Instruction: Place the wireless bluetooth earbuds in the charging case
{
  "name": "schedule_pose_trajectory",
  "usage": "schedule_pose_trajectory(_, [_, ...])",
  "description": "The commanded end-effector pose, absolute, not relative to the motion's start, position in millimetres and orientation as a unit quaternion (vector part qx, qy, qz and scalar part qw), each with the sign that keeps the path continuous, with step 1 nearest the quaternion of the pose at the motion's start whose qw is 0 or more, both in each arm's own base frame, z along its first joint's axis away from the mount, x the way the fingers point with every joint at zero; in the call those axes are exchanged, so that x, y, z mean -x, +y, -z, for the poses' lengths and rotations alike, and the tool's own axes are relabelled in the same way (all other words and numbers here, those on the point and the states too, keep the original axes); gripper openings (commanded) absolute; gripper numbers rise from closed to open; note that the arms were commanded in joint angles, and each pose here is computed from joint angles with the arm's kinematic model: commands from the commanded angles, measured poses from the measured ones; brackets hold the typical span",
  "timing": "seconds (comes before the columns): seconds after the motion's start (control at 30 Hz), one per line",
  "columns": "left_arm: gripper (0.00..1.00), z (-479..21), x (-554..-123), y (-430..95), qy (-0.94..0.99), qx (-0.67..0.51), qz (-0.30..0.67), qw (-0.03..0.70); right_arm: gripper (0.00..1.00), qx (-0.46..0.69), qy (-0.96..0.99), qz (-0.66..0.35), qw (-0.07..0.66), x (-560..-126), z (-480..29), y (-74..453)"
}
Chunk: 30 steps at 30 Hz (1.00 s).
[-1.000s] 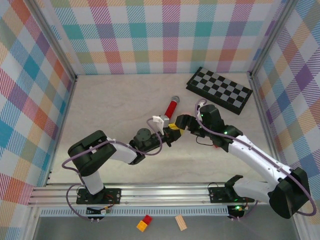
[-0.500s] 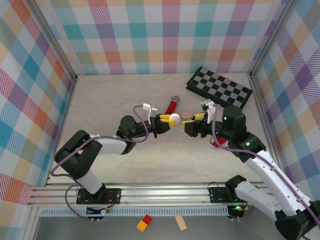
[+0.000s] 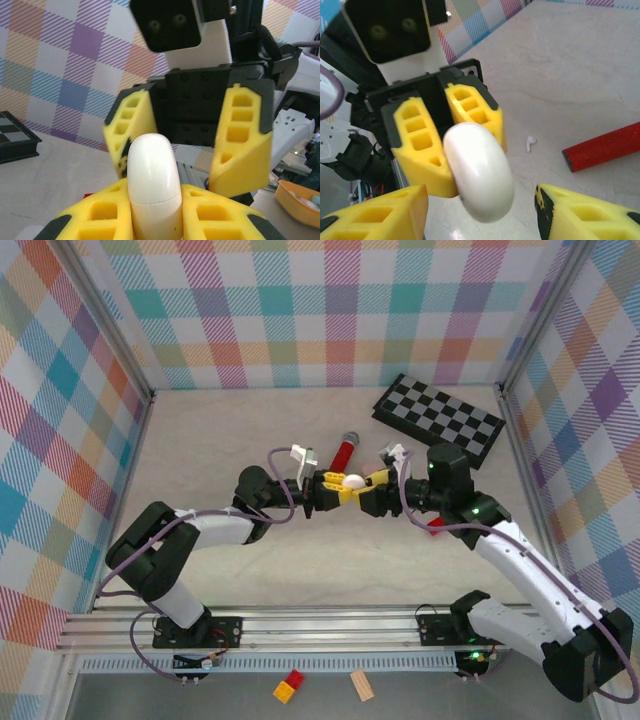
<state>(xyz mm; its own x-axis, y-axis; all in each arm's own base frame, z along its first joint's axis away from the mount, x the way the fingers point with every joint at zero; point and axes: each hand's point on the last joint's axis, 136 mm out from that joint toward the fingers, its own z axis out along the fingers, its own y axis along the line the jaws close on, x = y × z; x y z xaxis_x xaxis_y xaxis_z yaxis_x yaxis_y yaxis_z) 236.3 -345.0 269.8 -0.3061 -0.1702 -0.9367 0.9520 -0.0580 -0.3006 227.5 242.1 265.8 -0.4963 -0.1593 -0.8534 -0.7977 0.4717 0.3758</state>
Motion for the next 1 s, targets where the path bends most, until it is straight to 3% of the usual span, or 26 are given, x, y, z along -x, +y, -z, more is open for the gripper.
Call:
schedule_pose_trajectory(0.0, [0.04, -290, -224, -340, 0.466, -0.42, 0.607, 0.488, 0.59, 0.342, 0.728, -0.41, 0.429, -231, -292, 248])
schedule_pose_trajectory(0.37, [0.04, -274, -209, -330, 0.412, -0.486, 0.534, 0.556, 0.56, 0.286, 0.753, -0.379, 0.456, -260, -293, 241])
schedule_pose_trajectory(0.97, [0.01, -260, -220, -333, 0.432, -0.477, 0.52, 0.562, 0.6, 0.277, 0.738, -0.406, 0.462, -255, -308, 244])
